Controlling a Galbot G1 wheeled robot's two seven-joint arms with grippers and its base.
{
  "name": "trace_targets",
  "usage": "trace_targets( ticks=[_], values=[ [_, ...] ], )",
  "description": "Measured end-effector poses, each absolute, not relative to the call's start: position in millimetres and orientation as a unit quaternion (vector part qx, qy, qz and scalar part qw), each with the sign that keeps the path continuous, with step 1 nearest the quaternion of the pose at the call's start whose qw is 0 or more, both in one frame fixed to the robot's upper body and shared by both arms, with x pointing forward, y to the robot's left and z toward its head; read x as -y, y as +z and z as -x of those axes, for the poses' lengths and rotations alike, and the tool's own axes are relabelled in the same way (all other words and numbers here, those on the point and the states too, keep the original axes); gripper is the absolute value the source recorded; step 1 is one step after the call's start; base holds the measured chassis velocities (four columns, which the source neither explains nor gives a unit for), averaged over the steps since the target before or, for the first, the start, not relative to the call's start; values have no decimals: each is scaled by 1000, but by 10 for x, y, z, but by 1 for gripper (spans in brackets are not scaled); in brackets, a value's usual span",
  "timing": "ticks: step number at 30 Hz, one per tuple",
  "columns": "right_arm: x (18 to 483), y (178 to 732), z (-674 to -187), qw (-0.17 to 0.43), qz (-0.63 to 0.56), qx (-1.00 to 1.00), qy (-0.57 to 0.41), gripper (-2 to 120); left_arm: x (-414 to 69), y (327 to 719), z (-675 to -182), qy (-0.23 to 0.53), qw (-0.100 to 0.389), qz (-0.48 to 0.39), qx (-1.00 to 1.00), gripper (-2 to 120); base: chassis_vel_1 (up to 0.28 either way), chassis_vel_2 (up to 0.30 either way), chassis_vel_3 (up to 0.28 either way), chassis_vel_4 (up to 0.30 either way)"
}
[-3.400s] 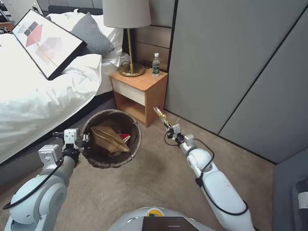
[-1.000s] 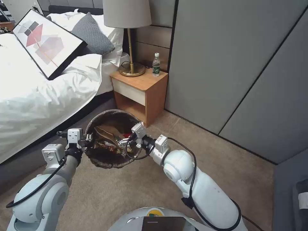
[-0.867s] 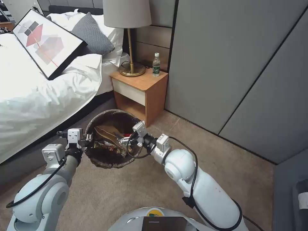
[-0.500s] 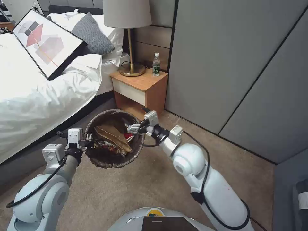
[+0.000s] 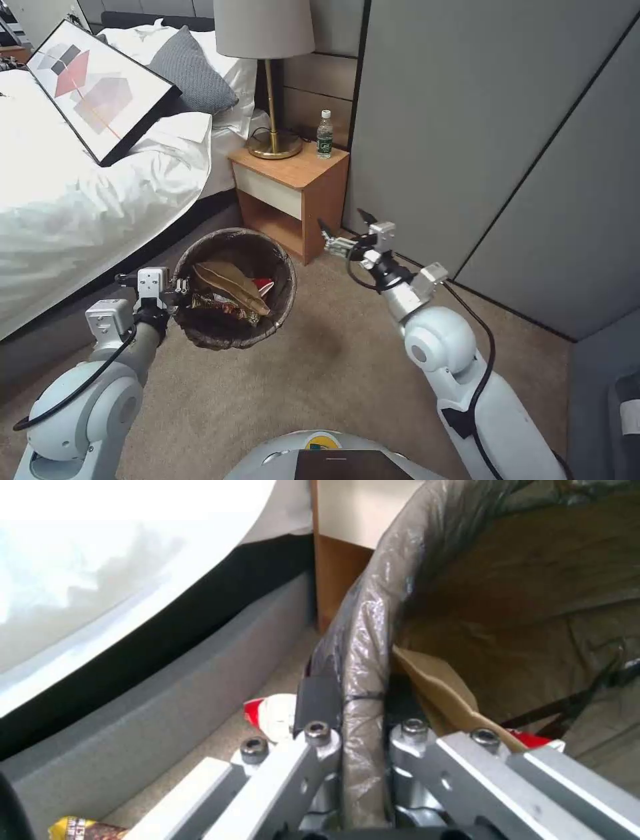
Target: Pick up the trash bin, then pick up the garbage from the floor and place it into the trash bin.
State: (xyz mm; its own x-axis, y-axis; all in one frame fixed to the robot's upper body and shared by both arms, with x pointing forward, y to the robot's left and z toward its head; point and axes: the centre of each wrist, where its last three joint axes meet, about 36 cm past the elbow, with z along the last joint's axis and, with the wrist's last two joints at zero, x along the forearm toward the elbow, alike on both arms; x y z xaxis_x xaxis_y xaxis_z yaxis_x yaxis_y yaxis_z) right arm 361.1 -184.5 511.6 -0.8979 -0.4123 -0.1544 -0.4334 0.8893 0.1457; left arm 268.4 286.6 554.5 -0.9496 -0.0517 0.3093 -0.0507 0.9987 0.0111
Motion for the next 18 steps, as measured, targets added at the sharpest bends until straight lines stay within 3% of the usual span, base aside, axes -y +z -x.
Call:
trace_targets(
  ticks=[18],
  values=[
    [2123,4730,-3340,54,99,-993,45,100,-2884,5547,-2681,-7,157,-25,987,2,3,2,2,3]
  ],
)
